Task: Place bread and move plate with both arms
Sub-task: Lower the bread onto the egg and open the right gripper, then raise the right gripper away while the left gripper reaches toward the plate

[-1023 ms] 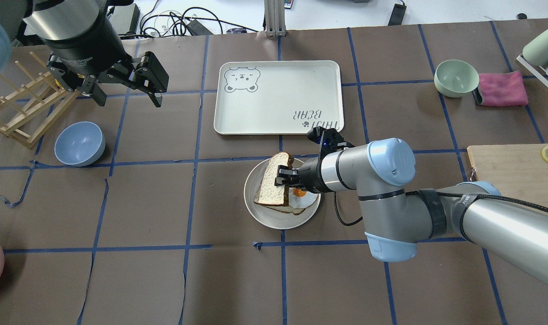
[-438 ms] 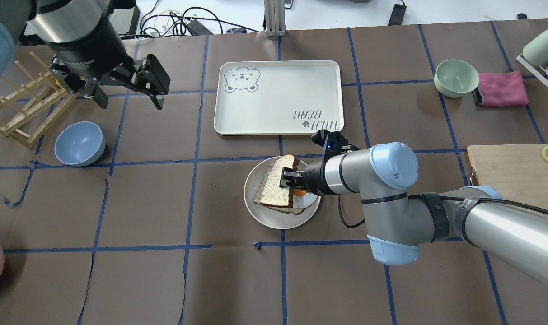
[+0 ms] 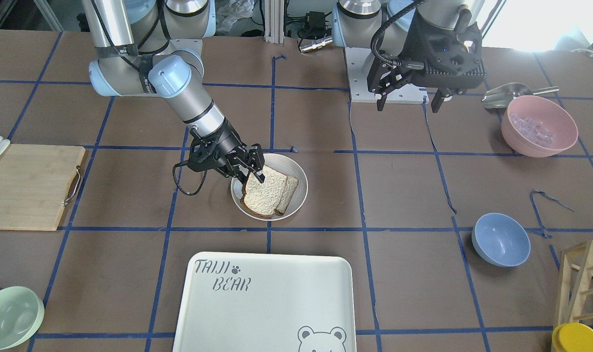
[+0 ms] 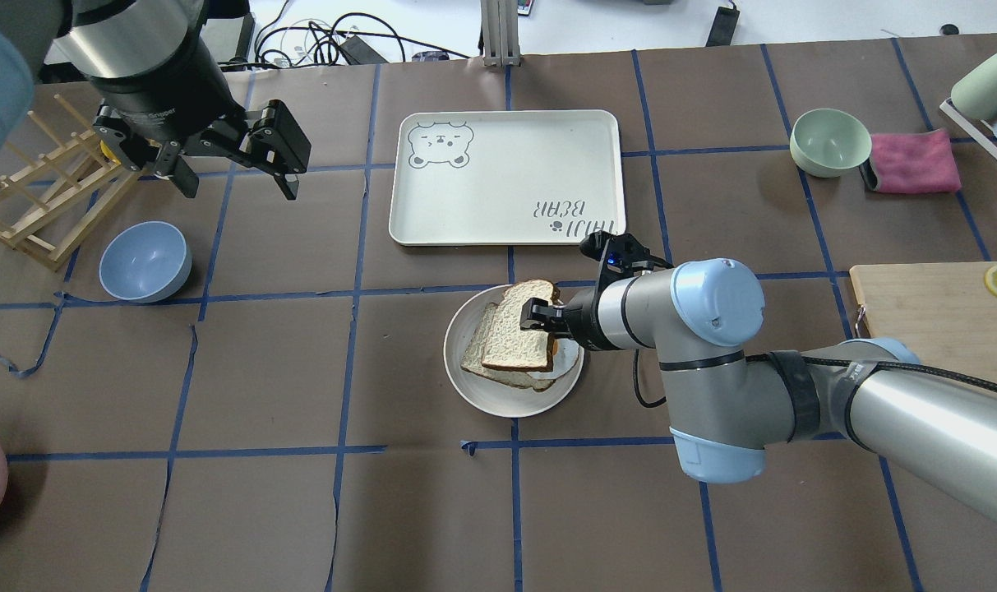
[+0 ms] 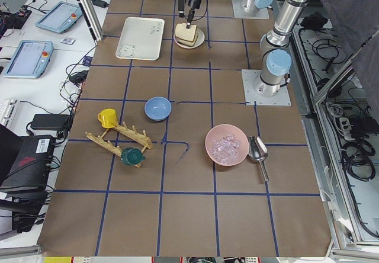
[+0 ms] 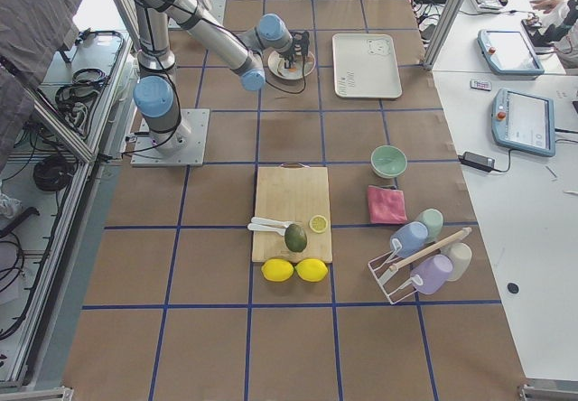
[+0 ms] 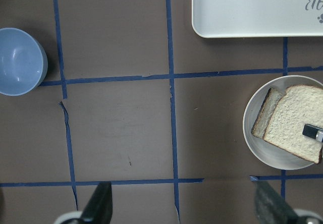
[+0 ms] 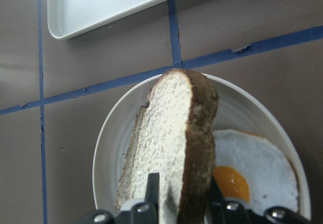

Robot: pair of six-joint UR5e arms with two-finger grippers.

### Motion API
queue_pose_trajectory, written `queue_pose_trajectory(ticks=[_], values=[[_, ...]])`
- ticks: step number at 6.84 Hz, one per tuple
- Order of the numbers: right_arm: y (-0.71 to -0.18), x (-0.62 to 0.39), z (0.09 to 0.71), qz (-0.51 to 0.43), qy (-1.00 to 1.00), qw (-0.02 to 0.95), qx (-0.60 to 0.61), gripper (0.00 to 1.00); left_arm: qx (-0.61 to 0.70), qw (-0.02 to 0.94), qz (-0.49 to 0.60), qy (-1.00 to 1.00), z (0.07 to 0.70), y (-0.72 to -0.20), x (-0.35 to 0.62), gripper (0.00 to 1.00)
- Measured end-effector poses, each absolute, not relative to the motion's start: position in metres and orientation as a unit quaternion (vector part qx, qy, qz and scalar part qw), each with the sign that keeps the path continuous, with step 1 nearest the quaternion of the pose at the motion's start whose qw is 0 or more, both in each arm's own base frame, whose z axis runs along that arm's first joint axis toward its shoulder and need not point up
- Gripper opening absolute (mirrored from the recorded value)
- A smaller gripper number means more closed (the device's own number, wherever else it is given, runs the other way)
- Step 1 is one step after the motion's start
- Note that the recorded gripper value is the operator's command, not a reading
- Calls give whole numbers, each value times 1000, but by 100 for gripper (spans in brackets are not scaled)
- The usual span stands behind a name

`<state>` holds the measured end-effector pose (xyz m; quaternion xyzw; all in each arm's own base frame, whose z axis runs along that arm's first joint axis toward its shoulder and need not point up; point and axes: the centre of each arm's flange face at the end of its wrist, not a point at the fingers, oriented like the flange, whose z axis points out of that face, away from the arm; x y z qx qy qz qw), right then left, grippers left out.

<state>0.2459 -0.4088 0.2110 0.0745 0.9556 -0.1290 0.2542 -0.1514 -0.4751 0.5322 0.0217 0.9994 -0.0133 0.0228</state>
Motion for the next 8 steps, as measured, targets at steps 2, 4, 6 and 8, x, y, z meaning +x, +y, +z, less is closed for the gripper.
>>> queue_pose_trajectory(ticks=[2, 4, 6, 8], values=[[-414, 245, 219, -133, 958, 240, 76, 100, 22, 23, -12, 999, 533, -474, -151, 100], [-437, 249, 258, -102, 965, 225, 83, 100, 19, 14, 0, 1000, 522, -481, -154, 100], [-494, 251, 355, -52, 980, 178, 74, 100, -37, -3, 36, 999, 483, -490, -161, 95], [-536, 239, 462, -39, 994, 100, 14, 100, -117, 1, 62, 991, 419, -483, -202, 95]])
